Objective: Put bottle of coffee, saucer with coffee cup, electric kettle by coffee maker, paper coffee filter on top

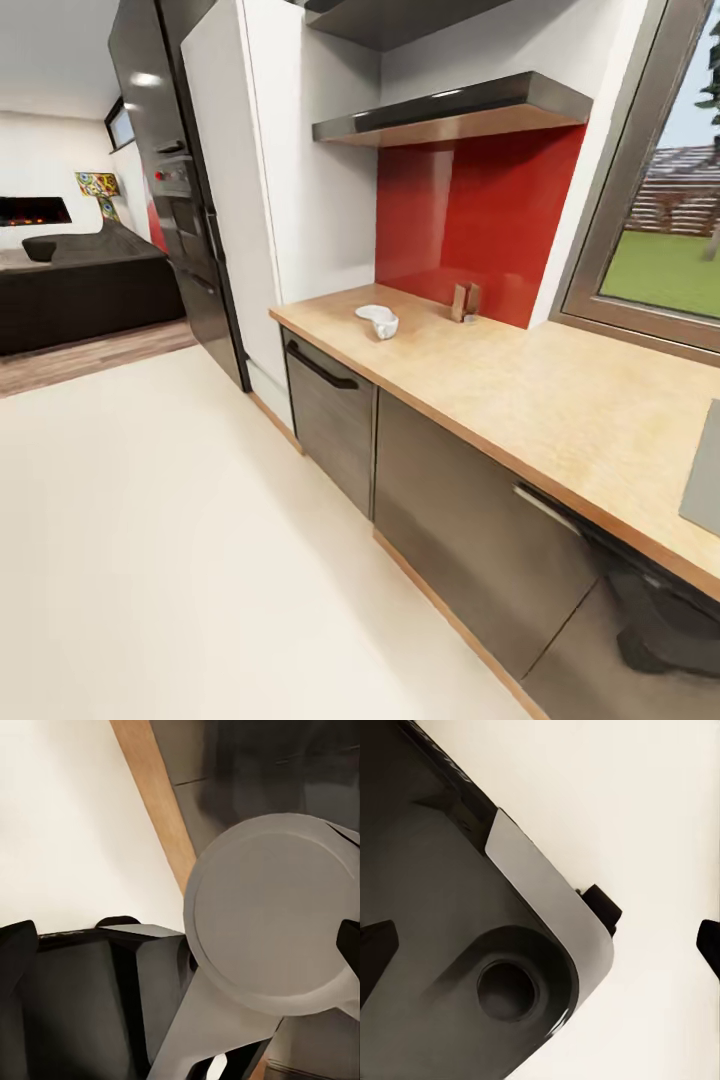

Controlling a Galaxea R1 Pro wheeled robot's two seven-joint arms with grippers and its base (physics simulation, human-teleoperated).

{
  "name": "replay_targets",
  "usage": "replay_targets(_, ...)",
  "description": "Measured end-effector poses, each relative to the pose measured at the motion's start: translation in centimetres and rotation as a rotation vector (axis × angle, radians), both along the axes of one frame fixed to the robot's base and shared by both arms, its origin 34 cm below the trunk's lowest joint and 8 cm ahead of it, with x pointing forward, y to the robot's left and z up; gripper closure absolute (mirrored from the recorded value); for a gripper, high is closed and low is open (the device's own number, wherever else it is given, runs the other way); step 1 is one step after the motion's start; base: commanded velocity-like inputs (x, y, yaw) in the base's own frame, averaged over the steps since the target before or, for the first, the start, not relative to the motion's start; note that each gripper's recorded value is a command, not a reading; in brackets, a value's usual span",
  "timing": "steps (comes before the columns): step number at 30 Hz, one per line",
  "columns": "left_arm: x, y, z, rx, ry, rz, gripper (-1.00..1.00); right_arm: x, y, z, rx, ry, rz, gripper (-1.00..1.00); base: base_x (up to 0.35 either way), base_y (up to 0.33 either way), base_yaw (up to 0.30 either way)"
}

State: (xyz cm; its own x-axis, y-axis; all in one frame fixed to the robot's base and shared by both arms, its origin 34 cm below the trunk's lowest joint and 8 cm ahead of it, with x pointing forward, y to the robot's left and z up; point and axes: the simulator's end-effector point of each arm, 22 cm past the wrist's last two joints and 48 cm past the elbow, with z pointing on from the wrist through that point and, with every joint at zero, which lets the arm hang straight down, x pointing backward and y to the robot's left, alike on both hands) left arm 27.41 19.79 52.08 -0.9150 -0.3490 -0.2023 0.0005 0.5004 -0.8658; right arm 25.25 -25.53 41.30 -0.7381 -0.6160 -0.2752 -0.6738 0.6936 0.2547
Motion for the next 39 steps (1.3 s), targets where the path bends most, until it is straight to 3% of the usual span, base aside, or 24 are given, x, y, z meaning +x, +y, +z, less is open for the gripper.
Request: replay_targets(39,-0.05,-0.02,-0.01,0.000,0.001,-0.002,-1.00,0.02,-0.14,0.00,-0.002,-0.001,-0.001,-1.00,0.255,0.233,0.018)
